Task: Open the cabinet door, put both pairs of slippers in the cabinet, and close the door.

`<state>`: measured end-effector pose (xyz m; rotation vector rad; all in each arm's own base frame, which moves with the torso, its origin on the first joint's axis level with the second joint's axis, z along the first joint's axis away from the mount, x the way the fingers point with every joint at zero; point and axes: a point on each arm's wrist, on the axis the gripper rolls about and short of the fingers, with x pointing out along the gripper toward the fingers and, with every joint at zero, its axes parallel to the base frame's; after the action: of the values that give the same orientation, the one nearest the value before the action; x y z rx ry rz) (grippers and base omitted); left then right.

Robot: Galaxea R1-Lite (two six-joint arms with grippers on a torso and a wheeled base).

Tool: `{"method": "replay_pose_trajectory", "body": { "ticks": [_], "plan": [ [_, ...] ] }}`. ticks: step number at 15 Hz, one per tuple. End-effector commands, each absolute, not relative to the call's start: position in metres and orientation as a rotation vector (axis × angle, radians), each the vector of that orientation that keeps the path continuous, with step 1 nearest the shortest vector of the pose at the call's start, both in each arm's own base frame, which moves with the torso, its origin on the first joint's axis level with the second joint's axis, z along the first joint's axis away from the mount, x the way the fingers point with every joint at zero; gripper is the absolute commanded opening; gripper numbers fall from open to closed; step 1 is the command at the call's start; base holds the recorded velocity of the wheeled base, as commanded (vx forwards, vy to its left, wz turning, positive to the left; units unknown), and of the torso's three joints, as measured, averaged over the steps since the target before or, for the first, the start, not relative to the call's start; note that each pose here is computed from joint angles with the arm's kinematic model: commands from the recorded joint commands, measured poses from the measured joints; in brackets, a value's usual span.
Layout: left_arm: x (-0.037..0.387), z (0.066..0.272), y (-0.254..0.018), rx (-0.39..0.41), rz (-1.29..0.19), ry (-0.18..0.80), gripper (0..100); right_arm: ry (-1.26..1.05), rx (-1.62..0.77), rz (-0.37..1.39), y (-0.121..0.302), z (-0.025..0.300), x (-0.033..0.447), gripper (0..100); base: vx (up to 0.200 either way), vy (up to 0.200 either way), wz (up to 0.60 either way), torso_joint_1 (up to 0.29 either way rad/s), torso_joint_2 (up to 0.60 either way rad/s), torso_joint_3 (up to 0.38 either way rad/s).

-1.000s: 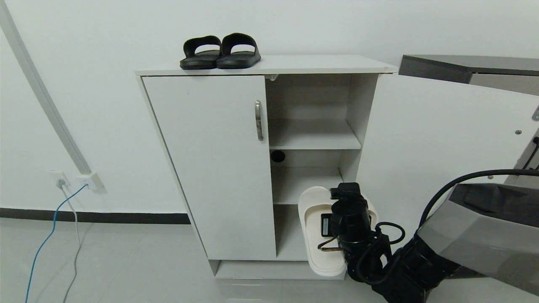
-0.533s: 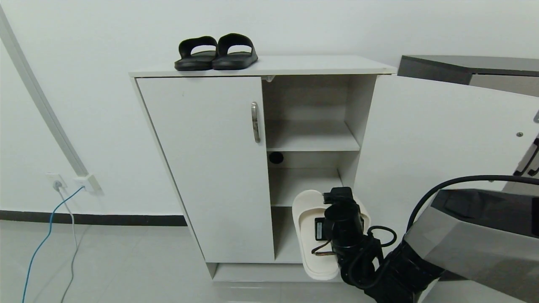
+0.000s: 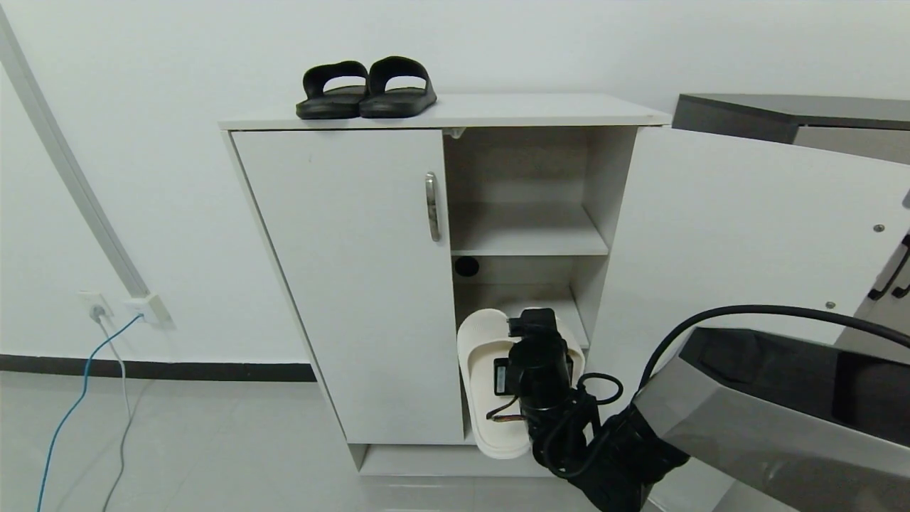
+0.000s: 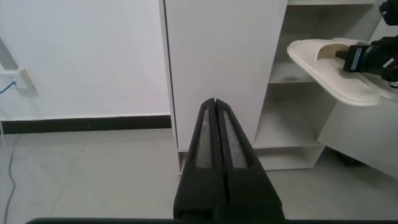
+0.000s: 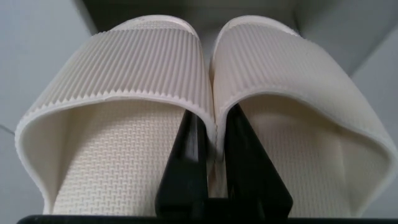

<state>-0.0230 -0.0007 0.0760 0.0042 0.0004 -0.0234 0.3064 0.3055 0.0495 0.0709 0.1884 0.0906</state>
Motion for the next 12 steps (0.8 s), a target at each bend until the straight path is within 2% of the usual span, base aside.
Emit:
{"method": "replay_pose_trajectory", "body": {
  "ticks": [1,4,12],
  "plan": [
    [-0.023,0.076,-0.001,0.005,-0.023,0.001,0,0.192,0.071,0.092,0.309,0.049,0.313,0,0.0,0.0,0.0,0.0,0.0,0.0],
    [-0.023,0.076,-0.001,0.005,-0.023,0.003,0,0.225,0.048,0.087,0.308,0.044,0.313,0,0.0,0.0,0.0,0.0,0.0,-0.067],
    [-0.023,0.076,-0.001,0.005,-0.023,0.001,0,0.232,0.039,0.068,0.305,0.036,0.318,0,0.0,0.0,0.0,0.003,0.0,-0.189]
  ]
}}
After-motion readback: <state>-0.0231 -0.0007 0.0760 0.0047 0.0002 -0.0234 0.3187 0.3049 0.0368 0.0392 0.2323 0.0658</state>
